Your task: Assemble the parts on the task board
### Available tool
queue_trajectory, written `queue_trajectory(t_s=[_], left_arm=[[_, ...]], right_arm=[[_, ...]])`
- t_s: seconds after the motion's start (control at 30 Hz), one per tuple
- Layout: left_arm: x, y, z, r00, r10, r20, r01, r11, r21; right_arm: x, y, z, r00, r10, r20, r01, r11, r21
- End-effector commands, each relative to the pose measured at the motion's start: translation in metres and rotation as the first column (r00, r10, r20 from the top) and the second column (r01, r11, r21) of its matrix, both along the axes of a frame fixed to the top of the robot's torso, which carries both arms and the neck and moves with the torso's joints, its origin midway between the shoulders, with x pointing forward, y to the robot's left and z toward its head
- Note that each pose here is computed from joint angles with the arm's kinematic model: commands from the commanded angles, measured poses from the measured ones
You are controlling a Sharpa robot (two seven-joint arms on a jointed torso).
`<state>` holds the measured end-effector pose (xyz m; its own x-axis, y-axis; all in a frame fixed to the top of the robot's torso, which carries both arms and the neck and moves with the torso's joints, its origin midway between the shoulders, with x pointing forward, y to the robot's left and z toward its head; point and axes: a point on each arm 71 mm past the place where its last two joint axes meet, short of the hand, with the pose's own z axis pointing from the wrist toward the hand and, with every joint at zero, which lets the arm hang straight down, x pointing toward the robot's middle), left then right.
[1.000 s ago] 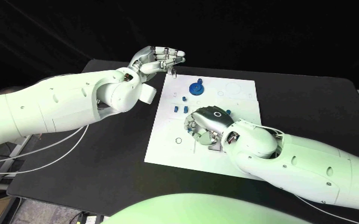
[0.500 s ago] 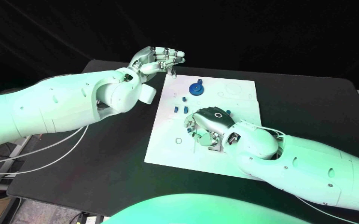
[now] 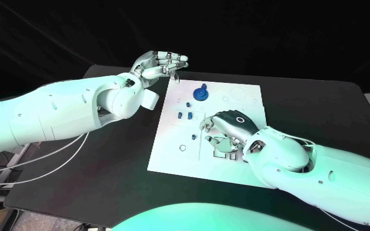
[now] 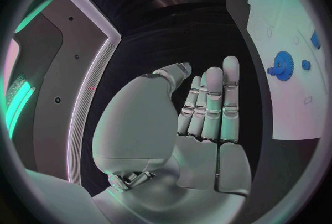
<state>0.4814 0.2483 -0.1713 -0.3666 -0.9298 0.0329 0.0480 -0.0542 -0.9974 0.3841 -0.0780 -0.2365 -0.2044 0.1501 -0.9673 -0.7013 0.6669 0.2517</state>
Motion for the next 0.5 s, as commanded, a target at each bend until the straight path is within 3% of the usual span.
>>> queue_trajectory(t_s=[0.03, 0.3, 0.5], left_arm=[[-0.0006, -0.001, 0.0012, 1.0, -0.017, 0.003, 0.017, 1.0, -0.01], [-0.0005, -0.001, 0.001, 1.0, -0.017, 0.003, 0.017, 1.0, -0.011], [-0.0004, -0.001, 0.0009, 1.0, -0.017, 0.002, 0.017, 1.0, -0.01]], right_arm=[[0.002, -0.01, 0.013, 0.998, -0.034, 0.044, 0.034, 0.999, 0.019], [0.02, -0.043, 0.039, 0.993, -0.103, 0.057, 0.103, 0.995, 0.014], [0.036, -0.063, 0.042, 0.989, -0.145, 0.04, 0.147, 0.987, -0.063]])
